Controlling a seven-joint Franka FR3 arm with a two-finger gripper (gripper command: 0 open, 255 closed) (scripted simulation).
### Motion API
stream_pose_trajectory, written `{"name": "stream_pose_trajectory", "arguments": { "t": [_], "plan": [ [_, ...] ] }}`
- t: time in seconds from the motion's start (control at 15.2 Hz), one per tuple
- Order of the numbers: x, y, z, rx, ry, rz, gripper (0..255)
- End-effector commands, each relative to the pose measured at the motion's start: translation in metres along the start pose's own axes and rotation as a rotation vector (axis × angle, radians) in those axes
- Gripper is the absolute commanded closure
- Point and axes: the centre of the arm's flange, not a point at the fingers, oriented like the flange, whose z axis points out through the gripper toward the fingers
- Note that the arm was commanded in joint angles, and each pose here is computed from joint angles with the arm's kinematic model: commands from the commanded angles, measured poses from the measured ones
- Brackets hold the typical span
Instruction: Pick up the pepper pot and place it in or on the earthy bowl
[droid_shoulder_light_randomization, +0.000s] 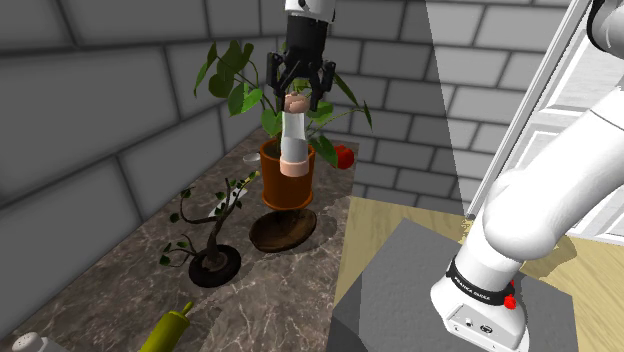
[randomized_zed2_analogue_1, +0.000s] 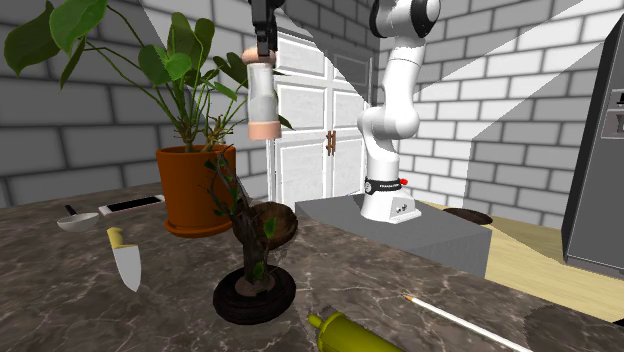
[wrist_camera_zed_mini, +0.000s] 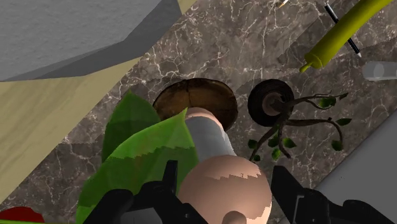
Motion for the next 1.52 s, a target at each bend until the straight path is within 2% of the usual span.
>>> {"name": "stream_pose_trajectory", "arguments": {
  "t": [0.0,1.45],
  "plan": [
    [0.002,0.000,0.008,0.000,0.000,-0.001,255],
    [0.004,0.014,0.124,0.000,0.000,-0.001,255]
  ]
}}
